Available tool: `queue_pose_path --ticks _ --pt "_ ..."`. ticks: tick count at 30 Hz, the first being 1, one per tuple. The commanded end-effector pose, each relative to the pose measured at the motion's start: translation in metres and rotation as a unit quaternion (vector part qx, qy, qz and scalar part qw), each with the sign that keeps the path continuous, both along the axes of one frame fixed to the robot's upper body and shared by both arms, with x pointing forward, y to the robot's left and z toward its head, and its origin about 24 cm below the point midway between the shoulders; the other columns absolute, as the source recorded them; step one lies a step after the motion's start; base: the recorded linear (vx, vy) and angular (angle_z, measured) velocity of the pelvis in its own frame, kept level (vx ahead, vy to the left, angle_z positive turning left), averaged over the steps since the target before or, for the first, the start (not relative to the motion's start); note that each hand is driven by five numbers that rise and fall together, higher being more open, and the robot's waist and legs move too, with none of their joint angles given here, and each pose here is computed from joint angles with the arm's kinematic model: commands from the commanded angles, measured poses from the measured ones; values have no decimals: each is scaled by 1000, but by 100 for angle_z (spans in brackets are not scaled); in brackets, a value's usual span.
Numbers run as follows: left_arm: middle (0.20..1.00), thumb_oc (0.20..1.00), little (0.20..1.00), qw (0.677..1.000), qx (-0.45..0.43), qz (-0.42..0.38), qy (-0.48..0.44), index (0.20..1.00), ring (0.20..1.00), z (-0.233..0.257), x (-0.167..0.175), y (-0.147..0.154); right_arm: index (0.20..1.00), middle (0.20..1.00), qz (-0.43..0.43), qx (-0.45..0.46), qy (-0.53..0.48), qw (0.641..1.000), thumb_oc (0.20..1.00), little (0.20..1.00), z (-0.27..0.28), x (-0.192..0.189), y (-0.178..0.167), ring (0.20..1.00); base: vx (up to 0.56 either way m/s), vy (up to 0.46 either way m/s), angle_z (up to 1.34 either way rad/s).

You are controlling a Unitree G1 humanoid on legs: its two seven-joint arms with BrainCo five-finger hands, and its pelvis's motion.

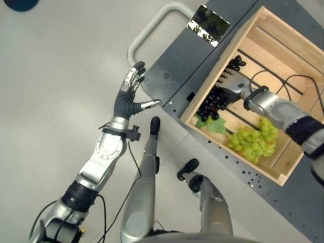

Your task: Pick up the fruits from the basket on one side to the basket on the other side

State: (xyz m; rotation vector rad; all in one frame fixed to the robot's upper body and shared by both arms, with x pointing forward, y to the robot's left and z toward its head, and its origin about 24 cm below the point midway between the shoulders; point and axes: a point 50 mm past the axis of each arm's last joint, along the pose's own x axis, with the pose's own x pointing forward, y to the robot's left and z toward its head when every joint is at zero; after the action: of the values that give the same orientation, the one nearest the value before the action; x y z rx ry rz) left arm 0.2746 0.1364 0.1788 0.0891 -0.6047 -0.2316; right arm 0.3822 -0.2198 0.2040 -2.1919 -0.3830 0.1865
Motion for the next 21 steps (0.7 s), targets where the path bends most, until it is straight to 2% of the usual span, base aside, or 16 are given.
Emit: queue_pose_path --ticks 1,20,21 --pt "1000 1000 1000 993 -45 -47 -96 1000 1000 37 -14 -15 1000 1000 -29 -79 39 996 1000 1000 -8 3 -10 1000 22 -23 14" --pt "1000 1000 1000 991 -62 -48 -106 1000 1000 42 -16 -16 1000 1000 -100 -90 82 987 1000 1000 -30 7 -28 1000 9 -2 5" --pt "1000 1000 1000 991 -63 -50 -105 1000 1000 42 -16 -17 809 809 -100 -90 89 987 809 809 -33 7 -26 809 0 0 0"
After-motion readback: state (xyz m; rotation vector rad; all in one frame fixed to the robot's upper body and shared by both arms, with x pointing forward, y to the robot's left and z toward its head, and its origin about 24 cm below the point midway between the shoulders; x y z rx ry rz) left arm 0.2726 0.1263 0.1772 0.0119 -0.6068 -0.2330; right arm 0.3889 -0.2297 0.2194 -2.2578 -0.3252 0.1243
